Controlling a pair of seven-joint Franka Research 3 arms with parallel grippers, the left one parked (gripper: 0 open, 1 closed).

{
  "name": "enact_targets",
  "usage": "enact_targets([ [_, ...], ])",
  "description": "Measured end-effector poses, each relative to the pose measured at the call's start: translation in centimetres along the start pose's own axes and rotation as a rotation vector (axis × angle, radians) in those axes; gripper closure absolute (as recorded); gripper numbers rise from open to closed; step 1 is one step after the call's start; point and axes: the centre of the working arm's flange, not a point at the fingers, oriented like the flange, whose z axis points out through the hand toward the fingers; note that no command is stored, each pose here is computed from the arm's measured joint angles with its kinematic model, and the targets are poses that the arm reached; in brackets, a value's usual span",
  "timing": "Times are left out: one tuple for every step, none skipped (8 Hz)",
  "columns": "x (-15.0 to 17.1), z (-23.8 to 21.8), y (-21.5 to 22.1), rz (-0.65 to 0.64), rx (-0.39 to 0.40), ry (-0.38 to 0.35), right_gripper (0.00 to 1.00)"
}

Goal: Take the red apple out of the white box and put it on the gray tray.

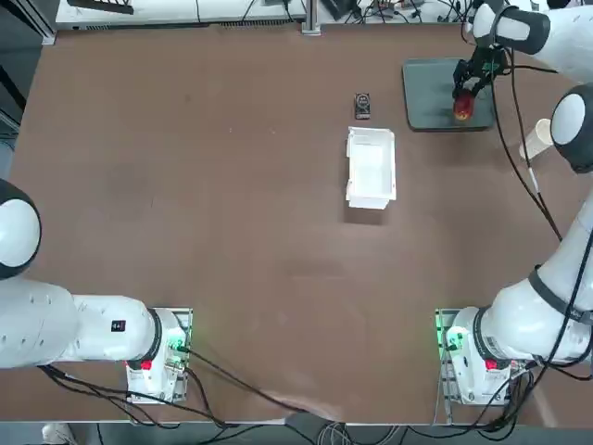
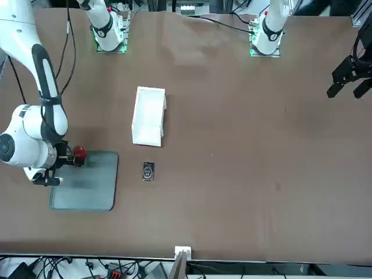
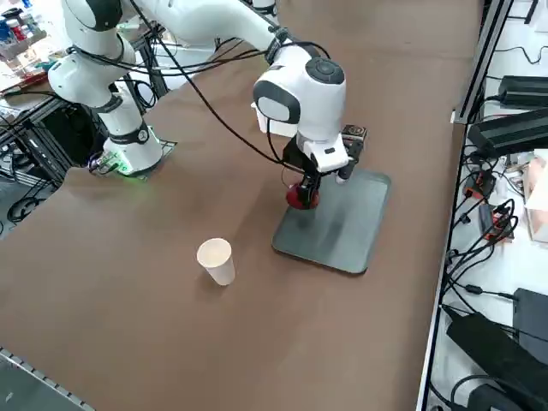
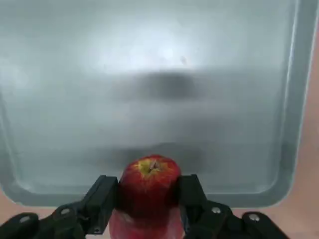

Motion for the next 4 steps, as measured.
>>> enact_targets([
  [0.11,0.14,0.01,0.001,0.000,0.007,0.30],
  [0.25,0.21,0.00,0.001,0.000,0.018,0.30],
  [0.35,0.36,-0.01,0.005,0.000,0.023,0.30],
  [0.39,0.48,0.00,0.007,0.000,0.024,0.32],
])
